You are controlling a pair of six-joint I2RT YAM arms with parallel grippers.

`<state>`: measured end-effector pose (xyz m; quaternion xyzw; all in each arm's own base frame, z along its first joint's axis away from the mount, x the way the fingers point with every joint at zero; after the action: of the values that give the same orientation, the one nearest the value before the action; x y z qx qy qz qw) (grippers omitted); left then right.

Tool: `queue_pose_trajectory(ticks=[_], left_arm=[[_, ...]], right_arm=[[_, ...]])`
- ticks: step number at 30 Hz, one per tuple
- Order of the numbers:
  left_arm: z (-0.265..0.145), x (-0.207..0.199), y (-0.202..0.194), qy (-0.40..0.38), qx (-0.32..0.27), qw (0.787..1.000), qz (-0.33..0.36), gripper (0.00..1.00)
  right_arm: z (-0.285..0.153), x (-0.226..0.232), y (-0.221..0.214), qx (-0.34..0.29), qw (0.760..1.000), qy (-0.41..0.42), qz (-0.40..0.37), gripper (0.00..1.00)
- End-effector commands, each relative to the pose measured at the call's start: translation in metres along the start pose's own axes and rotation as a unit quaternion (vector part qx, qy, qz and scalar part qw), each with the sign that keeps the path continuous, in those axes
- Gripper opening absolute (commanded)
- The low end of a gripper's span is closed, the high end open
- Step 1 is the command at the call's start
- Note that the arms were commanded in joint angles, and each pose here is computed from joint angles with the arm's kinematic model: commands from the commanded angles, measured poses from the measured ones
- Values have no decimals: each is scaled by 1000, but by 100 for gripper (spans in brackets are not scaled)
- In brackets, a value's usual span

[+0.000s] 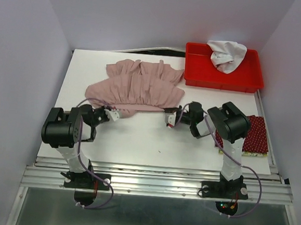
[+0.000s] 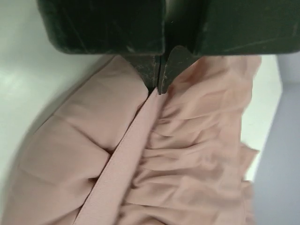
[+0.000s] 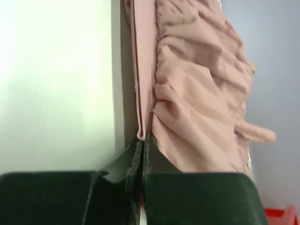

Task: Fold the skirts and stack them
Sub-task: Flatten the skirt out

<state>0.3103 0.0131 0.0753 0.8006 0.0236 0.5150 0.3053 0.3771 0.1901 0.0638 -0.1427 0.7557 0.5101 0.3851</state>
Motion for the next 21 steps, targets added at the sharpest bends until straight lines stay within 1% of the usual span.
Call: queue_pose_trajectory(ticks=[1, 2, 3, 4, 6, 7, 8, 9, 12, 13, 14, 15, 17, 18, 19, 20, 21], left_arm=[[-42, 69, 18, 187, 16, 968, 164, 0], [-50, 74, 26, 197, 12, 968, 155, 0], [-51, 66, 24, 169, 20, 976, 134, 0], [-54, 65, 26, 160, 20, 979, 125, 0], [-64, 62, 35, 153, 13, 980, 127, 0], [-71, 58, 40, 152, 4, 979, 132, 0], [-75, 55, 42, 147, 4, 978, 147, 0], [-78, 42, 42, 123, 2, 982, 143, 0], [-89, 38, 50, 122, -3, 979, 165, 0], [-90, 30, 48, 97, 3, 981, 167, 0], [-94, 30, 52, 94, 0, 979, 183, 0], [-96, 27, 52, 80, 1, 979, 188, 0], [-101, 13, 54, 39, -3, 978, 203, 4], [-103, 9, 55, 25, -8, 977, 211, 12], [-106, -9, 52, -22, -9, 980, 196, 16], [-110, -7, 59, -22, -23, 970, 240, 20], [-113, -21, 57, -61, -27, 971, 228, 34]], right_arm=[[-35, -46, 32, -35, 986, -80, -140, 1], [-39, -40, 34, -36, 987, -72, -136, 1], [-42, -39, 37, -36, 989, -65, -129, 1], [-45, -39, 40, -37, 989, -64, -128, 1], [-51, -41, 51, -42, 989, -59, -128, 1], [-55, -46, 58, -48, 988, -63, -136, 1], [-55, -39, 61, -52, 989, -49, -131, 1], [-57, -38, 63, -53, 989, -46, -133, 1], [-65, -34, 69, -50, 988, -36, -139, 1], [-68, -29, 68, -45, 989, -28, -140, 1], [-71, -28, 72, -43, 988, -18, -145, 1], [-74, -26, 72, -39, 988, -10, -146, 3], [-79, -15, 75, -40, 988, 19, -149, 8], [-83, -5, 73, -35, 987, 50, -146, 13], [-88, -4, 80, -40, 985, 57, -157, 18], [-94, 13, 80, -45, 982, 94, -156, 27], [-99, 19, 82, -49, 980, 108, -158, 44]])
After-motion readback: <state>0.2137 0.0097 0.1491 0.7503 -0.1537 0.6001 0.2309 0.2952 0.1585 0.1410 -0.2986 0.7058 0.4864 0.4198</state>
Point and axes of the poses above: each gripper's point midway between its finger pads, its own z axis out along the fingers, its own x axis along the line the jaws close on, y = z × x, the point moved 10 cm from there along -z, back along the fingers, and after that the axes turned 9 degrees about z, right-handed, at the moved point
